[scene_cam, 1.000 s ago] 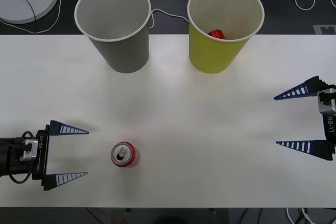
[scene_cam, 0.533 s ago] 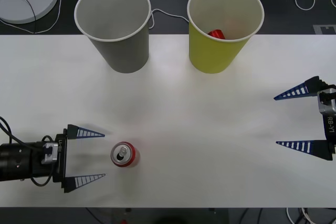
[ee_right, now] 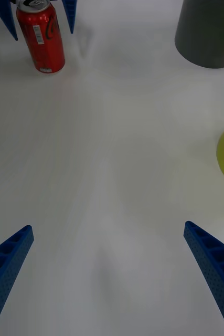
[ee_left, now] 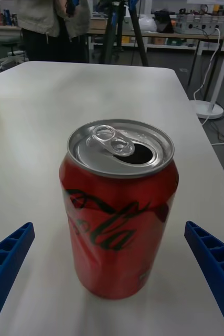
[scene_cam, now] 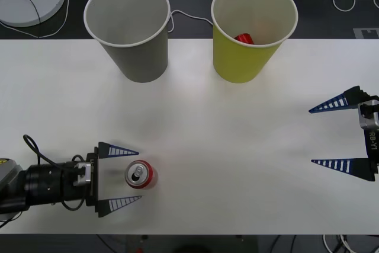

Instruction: Put the can into the green bin and the plastic bottle into the gray bin

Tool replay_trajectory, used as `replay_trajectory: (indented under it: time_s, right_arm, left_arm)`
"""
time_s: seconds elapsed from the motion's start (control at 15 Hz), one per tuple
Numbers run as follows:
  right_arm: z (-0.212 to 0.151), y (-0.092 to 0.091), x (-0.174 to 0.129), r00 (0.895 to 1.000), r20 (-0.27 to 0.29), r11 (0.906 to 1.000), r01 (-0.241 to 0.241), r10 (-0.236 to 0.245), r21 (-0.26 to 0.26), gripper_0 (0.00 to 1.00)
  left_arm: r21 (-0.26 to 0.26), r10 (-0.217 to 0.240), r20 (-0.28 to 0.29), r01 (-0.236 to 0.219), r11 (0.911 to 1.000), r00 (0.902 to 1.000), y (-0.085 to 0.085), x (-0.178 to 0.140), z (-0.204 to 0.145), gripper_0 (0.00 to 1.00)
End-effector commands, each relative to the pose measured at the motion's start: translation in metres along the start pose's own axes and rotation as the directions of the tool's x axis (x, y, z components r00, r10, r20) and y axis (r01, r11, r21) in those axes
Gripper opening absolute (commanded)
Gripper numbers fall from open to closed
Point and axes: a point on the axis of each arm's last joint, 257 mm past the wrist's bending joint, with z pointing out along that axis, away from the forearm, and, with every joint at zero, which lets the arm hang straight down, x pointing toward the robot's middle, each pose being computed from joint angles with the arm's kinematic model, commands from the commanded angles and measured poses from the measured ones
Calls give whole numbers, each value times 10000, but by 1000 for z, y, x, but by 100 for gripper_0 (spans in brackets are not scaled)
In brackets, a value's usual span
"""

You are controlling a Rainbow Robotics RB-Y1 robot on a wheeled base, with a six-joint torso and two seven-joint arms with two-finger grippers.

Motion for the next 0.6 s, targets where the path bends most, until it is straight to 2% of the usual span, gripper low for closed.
replay_trajectory:
  time_s: [0.07,0.6]
  right_arm:
    - [0,0,0,10000,-1,10000,-1,1,0,100]
    - [0,0,0,10000,-1,10000,-1,1,0,100]
  left_arm:
    - [-119,8,91,-7,9999,10000,2,-1,14,100]
    - [-141,-54,304,58,9999,9995,2,-6,31,100]
